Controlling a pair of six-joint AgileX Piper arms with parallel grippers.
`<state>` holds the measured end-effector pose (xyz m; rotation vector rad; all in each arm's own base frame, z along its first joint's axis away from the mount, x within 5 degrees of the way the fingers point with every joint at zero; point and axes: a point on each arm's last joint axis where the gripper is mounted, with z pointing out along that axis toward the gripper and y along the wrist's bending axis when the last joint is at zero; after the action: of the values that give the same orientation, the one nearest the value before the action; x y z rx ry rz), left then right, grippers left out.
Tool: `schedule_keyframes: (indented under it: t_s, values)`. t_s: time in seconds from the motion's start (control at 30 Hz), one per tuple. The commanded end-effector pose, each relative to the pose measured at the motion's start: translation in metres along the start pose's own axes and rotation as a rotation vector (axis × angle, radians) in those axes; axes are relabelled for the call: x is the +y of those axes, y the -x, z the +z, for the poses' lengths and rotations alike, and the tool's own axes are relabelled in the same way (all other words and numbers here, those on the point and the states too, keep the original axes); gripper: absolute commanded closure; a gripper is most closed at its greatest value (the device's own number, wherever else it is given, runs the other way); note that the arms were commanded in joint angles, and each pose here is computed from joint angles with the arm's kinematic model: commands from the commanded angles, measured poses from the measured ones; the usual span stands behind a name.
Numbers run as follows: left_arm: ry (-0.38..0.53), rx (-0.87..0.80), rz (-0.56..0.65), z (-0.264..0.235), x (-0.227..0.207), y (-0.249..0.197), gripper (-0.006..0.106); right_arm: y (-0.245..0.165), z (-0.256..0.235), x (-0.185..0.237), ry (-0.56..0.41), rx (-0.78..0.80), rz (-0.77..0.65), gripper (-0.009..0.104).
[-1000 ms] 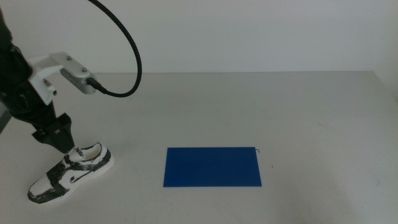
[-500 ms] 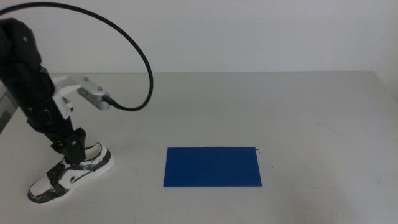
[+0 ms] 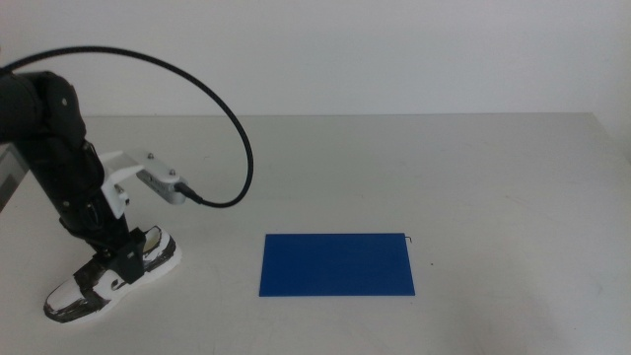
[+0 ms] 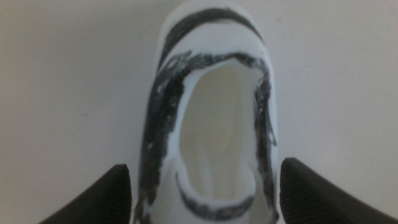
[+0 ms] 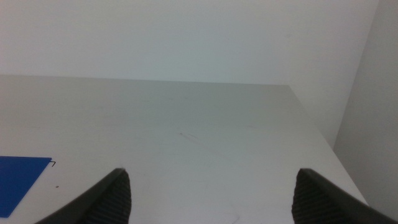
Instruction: Use one arm to grab the shoe from the table and place it on the mat.
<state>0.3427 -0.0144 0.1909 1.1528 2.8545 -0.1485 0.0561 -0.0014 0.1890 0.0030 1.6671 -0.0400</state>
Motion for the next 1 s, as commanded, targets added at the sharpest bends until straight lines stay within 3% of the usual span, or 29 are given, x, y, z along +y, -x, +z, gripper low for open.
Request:
schedule_keyframes:
  t_s: [0.0, 0.37, 0.6, 0.63, 0.67, 0.8, 0.97]
  values:
    - [0.021, -0.054, -0.01, -0.012, -0.003, 0.004, 0.023, 0.011, -0.003, -0.001, -0.012, -0.109, -0.021, 0.029]
    - [-0.019, -0.029, -0.015, 0.008, -0.003, 0.008, 0.027, 0.011, -0.003, -0.001, -0.012, -0.109, -0.021, 0.029]
    - [-0.015, -0.033, -0.019, 0.009, -0.003, 0.009, 0.057, 0.011, -0.003, -0.001, -0.012, -0.109, -0.021, 0.029]
    - [-0.03, -0.039, -0.028, 0.009, -0.004, 0.009, 0.084, 0.011, -0.003, -0.001, -0.012, -0.109, -0.021, 0.029]
    - [-0.033, -0.039, -0.026, 0.008, -0.004, 0.009, 0.088, 0.011, -0.003, -0.001, -0.012, -0.109, -0.021, 0.029]
    - [-0.032, -0.04, -0.019, 0.0, -0.007, 0.007, 0.096, 0.011, -0.003, -0.001, -0.012, -0.109, -0.021, 0.029]
    - [0.003, -0.073, -0.031, -0.018, -0.011, 0.005, 0.097, 0.011, -0.003, -0.001, -0.012, -0.109, -0.021, 0.029]
